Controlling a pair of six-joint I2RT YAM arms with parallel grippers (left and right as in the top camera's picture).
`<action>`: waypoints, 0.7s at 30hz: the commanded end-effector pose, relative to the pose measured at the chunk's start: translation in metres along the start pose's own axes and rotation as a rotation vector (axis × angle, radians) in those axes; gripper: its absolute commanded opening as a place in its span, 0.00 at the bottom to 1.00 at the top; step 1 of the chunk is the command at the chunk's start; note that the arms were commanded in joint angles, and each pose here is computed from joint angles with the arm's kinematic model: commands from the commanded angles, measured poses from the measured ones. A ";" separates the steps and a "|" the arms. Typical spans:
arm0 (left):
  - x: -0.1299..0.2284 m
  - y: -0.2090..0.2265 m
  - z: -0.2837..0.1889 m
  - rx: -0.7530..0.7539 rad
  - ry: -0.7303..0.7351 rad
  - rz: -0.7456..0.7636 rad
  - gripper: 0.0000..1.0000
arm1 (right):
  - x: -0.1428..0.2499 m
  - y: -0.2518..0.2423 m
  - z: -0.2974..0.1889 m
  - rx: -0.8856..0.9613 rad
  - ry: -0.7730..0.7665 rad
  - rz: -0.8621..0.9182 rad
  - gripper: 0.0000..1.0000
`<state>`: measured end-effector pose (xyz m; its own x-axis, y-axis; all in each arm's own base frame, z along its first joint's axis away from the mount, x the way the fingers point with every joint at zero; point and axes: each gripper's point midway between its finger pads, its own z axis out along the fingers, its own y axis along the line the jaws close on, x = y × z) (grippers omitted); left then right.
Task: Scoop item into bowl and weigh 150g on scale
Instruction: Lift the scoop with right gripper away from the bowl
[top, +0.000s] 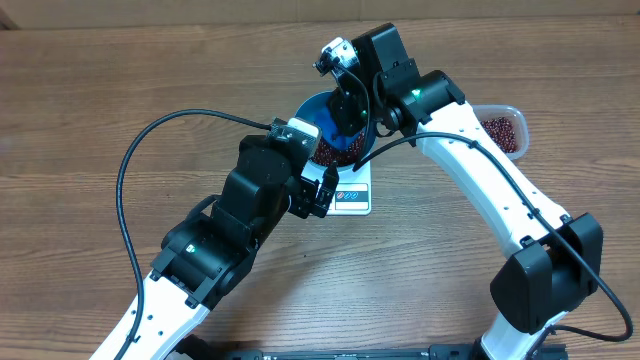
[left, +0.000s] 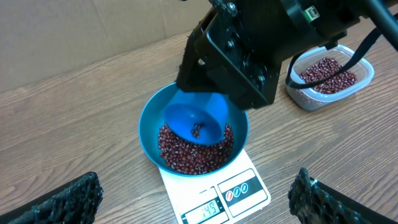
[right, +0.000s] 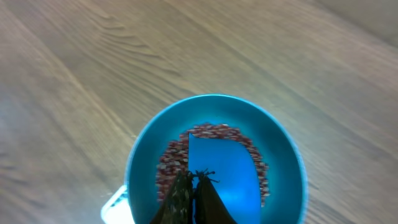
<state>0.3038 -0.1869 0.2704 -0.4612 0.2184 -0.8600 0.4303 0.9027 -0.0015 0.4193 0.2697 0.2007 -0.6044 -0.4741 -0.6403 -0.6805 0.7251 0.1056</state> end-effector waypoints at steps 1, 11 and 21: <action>0.000 0.003 0.000 -0.013 0.000 0.017 0.99 | -0.017 0.022 -0.020 -0.130 -0.059 0.074 0.04; 0.000 0.003 0.000 -0.013 0.000 0.017 1.00 | -0.020 0.016 -0.034 -0.279 -0.090 0.183 0.04; 0.000 0.003 -0.001 -0.013 0.000 0.017 0.99 | -0.033 -0.026 -0.071 -0.231 -0.174 0.253 0.04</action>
<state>0.3035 -0.1867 0.2698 -0.4633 0.2199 -0.8585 0.4303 0.9027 -0.0010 0.4239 0.2447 0.2226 -0.7540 -0.2447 -0.6096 -0.5855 0.6710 0.4549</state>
